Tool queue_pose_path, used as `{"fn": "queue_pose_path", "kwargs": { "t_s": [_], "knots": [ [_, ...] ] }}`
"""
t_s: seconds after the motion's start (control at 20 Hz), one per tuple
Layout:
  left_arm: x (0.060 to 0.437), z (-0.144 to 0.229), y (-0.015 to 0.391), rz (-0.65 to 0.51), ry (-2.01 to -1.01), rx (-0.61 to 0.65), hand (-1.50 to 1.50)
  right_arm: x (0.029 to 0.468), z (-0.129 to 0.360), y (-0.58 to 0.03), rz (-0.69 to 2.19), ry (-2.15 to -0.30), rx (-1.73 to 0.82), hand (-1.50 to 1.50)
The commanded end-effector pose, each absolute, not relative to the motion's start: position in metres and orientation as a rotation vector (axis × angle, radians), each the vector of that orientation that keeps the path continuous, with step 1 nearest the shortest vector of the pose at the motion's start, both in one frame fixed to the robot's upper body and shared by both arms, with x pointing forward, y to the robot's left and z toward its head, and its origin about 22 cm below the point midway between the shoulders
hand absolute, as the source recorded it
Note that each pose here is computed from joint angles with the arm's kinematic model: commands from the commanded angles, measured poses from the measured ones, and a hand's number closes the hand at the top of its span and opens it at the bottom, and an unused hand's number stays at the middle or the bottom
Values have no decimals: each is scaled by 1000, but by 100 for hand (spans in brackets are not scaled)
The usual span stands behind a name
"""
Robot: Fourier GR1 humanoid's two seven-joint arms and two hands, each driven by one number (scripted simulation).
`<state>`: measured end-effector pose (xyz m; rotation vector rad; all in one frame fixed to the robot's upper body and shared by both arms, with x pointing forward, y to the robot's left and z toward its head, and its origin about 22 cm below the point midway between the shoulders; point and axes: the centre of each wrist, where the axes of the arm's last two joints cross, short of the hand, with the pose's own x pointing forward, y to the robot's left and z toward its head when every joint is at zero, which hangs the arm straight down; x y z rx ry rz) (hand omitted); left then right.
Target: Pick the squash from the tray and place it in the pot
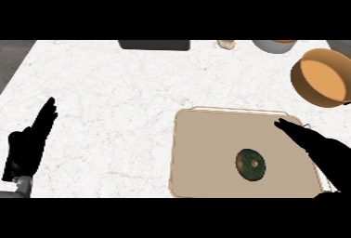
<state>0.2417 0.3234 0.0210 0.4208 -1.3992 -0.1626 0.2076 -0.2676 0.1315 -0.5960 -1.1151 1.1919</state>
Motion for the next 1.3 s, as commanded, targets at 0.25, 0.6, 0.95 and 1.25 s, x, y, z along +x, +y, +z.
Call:
{"fn": "queue_pose_path", "kwargs": {
  "t_s": [0.25, 0.6, 0.95, 1.25],
  "knots": [
    [232, 21, 321, -158, -1387, 427, 0, 231, 126, -202, 1322, -920, -510, -150],
    [229, 26, 320, -139, -1377, 425, 0, 251, 115, -187, 1366, -826, -594, -150],
    [229, 37, 326, -141, -1375, 424, 0, 264, 99, -188, 1381, -783, -582, -150],
    [241, 24, 335, -154, -1379, 404, 0, 267, 71, -174, 1381, -750, -589, -150]
  ]
}}
